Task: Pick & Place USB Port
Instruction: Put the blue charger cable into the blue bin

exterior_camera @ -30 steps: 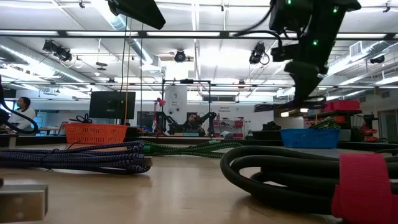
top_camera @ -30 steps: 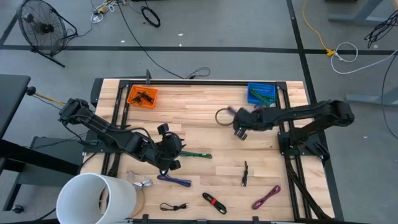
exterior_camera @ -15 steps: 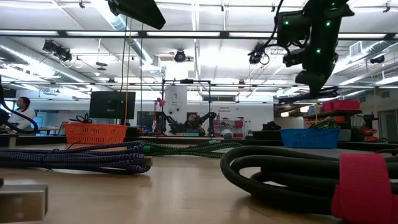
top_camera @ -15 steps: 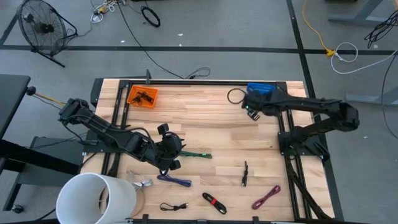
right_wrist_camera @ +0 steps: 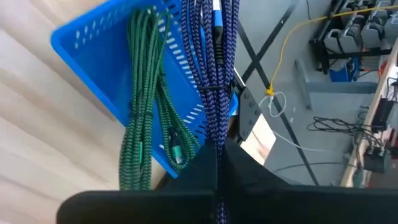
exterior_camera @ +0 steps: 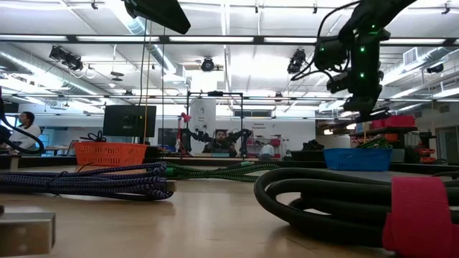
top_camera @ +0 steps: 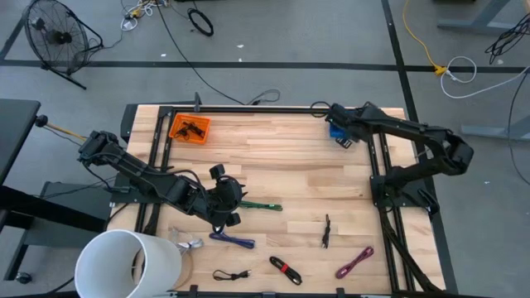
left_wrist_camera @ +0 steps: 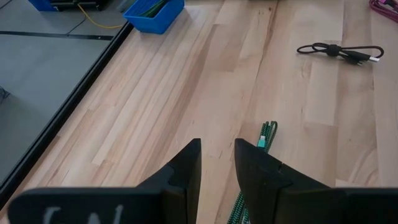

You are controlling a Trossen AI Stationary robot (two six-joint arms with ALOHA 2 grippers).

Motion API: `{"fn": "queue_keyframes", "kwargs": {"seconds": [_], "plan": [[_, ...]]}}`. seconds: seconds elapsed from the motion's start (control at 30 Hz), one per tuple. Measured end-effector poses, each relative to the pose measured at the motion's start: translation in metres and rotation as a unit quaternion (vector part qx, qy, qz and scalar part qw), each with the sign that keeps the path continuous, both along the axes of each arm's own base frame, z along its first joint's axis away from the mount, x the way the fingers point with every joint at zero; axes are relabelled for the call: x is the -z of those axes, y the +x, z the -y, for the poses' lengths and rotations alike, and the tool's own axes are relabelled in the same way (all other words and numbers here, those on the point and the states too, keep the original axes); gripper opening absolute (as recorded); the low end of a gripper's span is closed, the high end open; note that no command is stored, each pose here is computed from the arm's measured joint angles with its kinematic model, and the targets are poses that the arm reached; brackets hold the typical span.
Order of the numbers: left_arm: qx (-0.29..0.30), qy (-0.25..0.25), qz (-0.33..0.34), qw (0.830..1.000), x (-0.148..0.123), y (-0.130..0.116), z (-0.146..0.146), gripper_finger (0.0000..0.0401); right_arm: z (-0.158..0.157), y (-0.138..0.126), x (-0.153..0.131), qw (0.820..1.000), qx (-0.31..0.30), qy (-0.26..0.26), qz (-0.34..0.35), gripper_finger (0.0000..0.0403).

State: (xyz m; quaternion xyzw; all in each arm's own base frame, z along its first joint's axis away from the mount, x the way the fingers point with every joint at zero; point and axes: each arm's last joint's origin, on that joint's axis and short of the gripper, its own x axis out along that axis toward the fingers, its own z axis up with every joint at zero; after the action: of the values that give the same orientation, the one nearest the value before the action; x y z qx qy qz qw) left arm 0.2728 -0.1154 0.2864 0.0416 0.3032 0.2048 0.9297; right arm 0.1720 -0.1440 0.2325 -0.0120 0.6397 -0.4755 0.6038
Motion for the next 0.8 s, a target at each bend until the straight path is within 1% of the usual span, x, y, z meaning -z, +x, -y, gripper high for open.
{"fn": "queue_keyframes", "kwargs": {"seconds": [0.07, 0.23, 0.4, 0.47, 0.6, 0.73, 0.8], "plan": [[0.0, 0.0, 0.0, 1.0, 0.0, 0.0, 0.0, 0.0101, 0.006, -0.002, 0.003, 1.0, -0.005, 0.009, -0.018, 0.0], [0.0, 0.0, 0.0, 1.0, 0.0, 0.0, 0.0, 0.0101, 0.014, -0.003, 0.011, 0.999, -0.014, 0.014, -0.036, 0.0], [0.0, 0.0, 0.0, 1.0, 0.0, 0.0, 0.0, 0.0101, 0.016, -0.009, 0.032, 0.998, -0.033, 0.035, -0.037, 0.0], [0.0, 0.0, 0.0, 1.0, 0.0, 0.0, 0.0, 0.0101, 0.015, -0.014, 0.04, 0.997, -0.038, 0.043, -0.056, 0.0], [0.0, 0.0, 0.0, 1.0, 0.0, 0.0, 0.0, 0.0101, 0.014, -0.023, 0.049, 0.994, -0.035, 0.04, -0.095, 0.0], [-0.001, 0.0, 0.001, 1.0, 0.0, 0.0, 0.0, 0.0101, 0.017, -0.02, 0.049, 0.996, -0.044, 0.043, -0.07, 0.0], [-0.003, 0.0, 0.001, 1.0, 0.0, 0.001, -0.001, 0.0101, 0.019, -0.018, 0.049, 0.996, -0.051, 0.035, -0.059, 0.0]]}}
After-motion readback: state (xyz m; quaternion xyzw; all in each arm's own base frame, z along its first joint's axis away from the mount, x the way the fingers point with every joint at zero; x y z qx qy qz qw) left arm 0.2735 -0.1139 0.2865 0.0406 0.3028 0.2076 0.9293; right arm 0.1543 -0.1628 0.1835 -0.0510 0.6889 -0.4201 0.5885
